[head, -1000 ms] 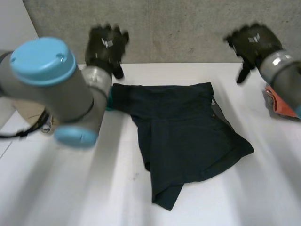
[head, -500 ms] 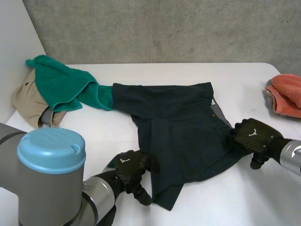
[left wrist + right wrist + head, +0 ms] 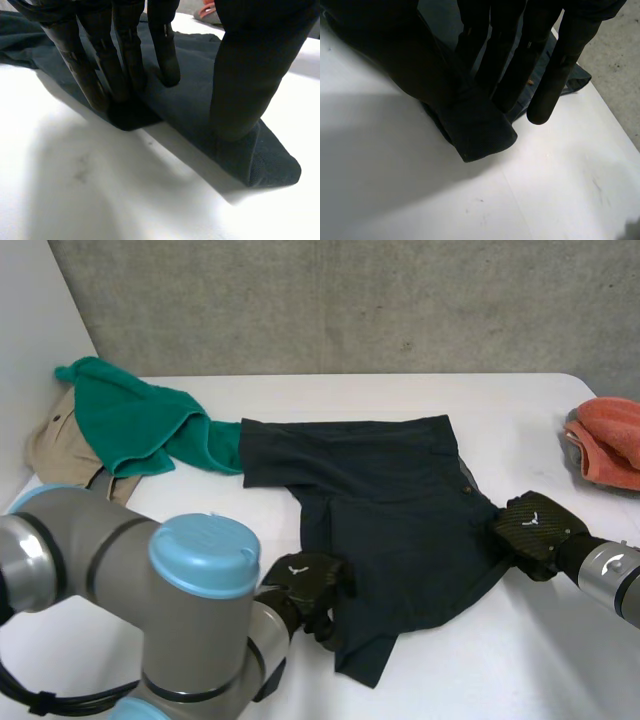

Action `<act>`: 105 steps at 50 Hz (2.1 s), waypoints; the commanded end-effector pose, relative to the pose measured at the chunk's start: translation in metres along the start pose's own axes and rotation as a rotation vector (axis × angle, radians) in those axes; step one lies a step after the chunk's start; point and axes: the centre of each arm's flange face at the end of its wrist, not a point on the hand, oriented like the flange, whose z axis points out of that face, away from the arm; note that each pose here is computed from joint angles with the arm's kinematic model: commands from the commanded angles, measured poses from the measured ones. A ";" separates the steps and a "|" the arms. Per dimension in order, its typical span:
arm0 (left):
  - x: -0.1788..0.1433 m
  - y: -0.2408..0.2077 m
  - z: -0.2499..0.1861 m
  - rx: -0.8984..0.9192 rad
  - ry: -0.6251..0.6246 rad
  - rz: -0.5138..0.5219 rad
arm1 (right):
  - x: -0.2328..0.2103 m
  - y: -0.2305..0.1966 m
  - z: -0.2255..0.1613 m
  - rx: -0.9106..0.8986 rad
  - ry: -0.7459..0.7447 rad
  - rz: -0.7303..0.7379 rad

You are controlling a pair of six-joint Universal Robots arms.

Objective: Fold the laundry.

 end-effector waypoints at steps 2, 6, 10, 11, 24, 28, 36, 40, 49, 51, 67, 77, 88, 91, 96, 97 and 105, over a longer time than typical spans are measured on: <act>0.021 0.012 -0.002 -0.019 0.047 0.034 | -0.002 -0.002 0.001 -0.005 0.010 0.030; 0.024 0.012 -0.003 -0.014 0.054 0.042 | -0.001 -0.001 0.002 -0.016 0.024 0.028; 0.022 0.014 0.001 -0.013 0.036 0.052 | 0.001 -0.001 0.002 -0.034 0.044 0.026; 0.021 0.014 0.002 -0.012 0.028 0.055 | 0.002 -0.001 0.002 -0.038 0.050 0.026; 0.003 -0.110 -0.053 0.323 -0.129 0.053 | 0.050 -0.094 -0.056 0.076 0.295 -0.003; -0.004 -0.153 -0.090 0.452 -0.176 0.165 | 0.066 -0.132 -0.092 0.095 0.348 0.011; 0.000 -0.174 -0.143 0.473 -0.260 0.514 | 0.066 -0.173 -0.131 0.041 0.257 0.055; -0.001 -0.165 -0.138 0.419 -0.279 0.635 | 0.067 -0.177 -0.129 0.023 0.237 0.064; -0.011 -0.130 -0.059 0.260 -0.267 0.689 | 0.047 -0.135 -0.068 -0.152 0.089 0.156; -0.013 -0.126 -0.035 0.261 -0.270 0.687 | 0.042 -0.124 -0.053 -0.188 0.083 0.161; -0.022 -0.103 -0.064 0.196 -0.229 0.321 | 0.027 -0.107 -0.027 -0.173 0.134 0.217; -0.020 -0.043 -0.087 -0.063 -0.099 0.254 | 0.031 -0.108 -0.033 -0.166 0.157 0.216; -0.034 -0.009 -0.035 -0.138 -0.111 0.240 | 0.028 -0.108 -0.041 -0.159 0.170 0.215; -0.037 -0.008 -0.024 -0.140 -0.127 0.242 | 0.028 -0.110 -0.045 -0.149 0.177 0.211; -0.039 -0.007 -0.016 -0.152 -0.153 0.253 | 0.027 -0.111 -0.048 -0.141 0.180 0.202; -0.038 -0.008 -0.016 -0.150 -0.155 0.254 | 0.026 -0.111 -0.048 -0.140 0.179 0.202; -0.028 -0.025 -0.048 -0.135 -0.150 0.278 | 0.017 -0.111 -0.062 -0.186 0.135 0.116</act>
